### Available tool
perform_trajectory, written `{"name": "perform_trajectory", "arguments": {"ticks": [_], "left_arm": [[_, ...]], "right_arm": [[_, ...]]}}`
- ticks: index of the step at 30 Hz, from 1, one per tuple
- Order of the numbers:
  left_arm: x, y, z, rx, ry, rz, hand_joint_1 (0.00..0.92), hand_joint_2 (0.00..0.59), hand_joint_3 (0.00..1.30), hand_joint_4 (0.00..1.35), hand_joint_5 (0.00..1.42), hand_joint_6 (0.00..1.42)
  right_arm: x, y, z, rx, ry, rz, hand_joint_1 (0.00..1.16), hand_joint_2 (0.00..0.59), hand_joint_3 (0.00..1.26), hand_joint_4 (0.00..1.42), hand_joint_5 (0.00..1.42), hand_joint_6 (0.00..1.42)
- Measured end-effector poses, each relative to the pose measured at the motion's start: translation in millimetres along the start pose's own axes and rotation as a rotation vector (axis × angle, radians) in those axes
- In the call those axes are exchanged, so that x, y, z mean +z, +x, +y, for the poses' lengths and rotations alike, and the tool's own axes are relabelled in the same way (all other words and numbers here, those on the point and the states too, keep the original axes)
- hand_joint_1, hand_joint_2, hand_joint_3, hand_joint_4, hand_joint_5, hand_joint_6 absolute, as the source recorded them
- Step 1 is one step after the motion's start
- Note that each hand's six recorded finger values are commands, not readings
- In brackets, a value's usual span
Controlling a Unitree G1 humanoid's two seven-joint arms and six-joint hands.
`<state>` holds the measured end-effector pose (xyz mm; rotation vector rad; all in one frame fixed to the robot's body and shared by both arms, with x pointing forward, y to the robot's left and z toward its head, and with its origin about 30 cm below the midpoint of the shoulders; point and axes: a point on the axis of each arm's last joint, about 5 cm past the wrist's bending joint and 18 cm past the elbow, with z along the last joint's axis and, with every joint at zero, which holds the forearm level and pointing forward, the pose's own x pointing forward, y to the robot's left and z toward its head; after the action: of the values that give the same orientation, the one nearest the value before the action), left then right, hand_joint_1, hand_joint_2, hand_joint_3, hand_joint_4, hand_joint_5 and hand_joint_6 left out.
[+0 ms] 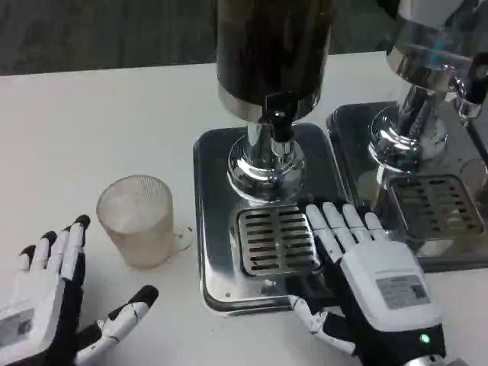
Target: Grasp the cup under the faucet to collect the drink, then remove the cup.
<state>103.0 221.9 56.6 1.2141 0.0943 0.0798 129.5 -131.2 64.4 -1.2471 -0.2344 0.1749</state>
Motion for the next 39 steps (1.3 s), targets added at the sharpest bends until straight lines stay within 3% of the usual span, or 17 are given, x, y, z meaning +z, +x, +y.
{"name": "perform_trajectory", "arguments": {"ticks": [12, 16, 23, 29, 34, 39], "left_arm": [[0.1, 0.0, -0.2, 0.001, -0.001, 0.004, 0.0, 0.155, 0.0, 0.0, 0.0, 0.0], [-0.6, 1.2, 1.1, 0.009, -0.006, 0.008, 0.0, 0.124, 0.0, 0.0, 0.0, 0.0], [-5.0, 12.6, 6.7, 0.075, -0.033, -0.064, 0.0, 0.075, 0.0, 0.0, 0.0, 0.0], [-14.5, 27.8, 9.6, 0.101, -0.068, -0.036, 0.0, 0.006, 0.0, 0.0, 0.0, 0.0], [-25.9, 41.3, 1.6, 0.093, -0.282, -0.006, 0.0, 0.0, 0.0, 0.0, 0.0, 0.0], [-31.7, 49.0, -8.8, 0.05, -0.345, -0.025, 0.0, 0.0, 0.0, 0.0, 0.0, 0.0]], "right_arm": [[-0.1, 0.2, -0.1, -0.002, 0.001, 0.003, 0.32, 0.457, 0.01, 0.0, 0.0, 0.0], [0.1, 0.4, -0.1, -0.002, 0.002, 0.003, 0.32, 0.457, 0.01, 0.0, 0.0, 0.0], [3.0, 3.0, 2.1, -0.006, 0.013, 0.021, 0.36, 0.448, 0.01, 0.0, 0.0, 0.0], [4.0, 3.3, 3.0, -0.007, 0.011, 0.036, 0.36, 0.443, 0.01, 0.0, 0.0, 0.0], [4.6, 3.4, 4.4, -0.003, 0.012, 0.049, 0.36, 0.437, 0.01, 0.0, 0.0, 0.0], [4.0, 2.9, 6.9, 0.008, 0.017, 0.06, 0.37, 0.435, 0.01, 0.0, 0.0, 0.0]]}}
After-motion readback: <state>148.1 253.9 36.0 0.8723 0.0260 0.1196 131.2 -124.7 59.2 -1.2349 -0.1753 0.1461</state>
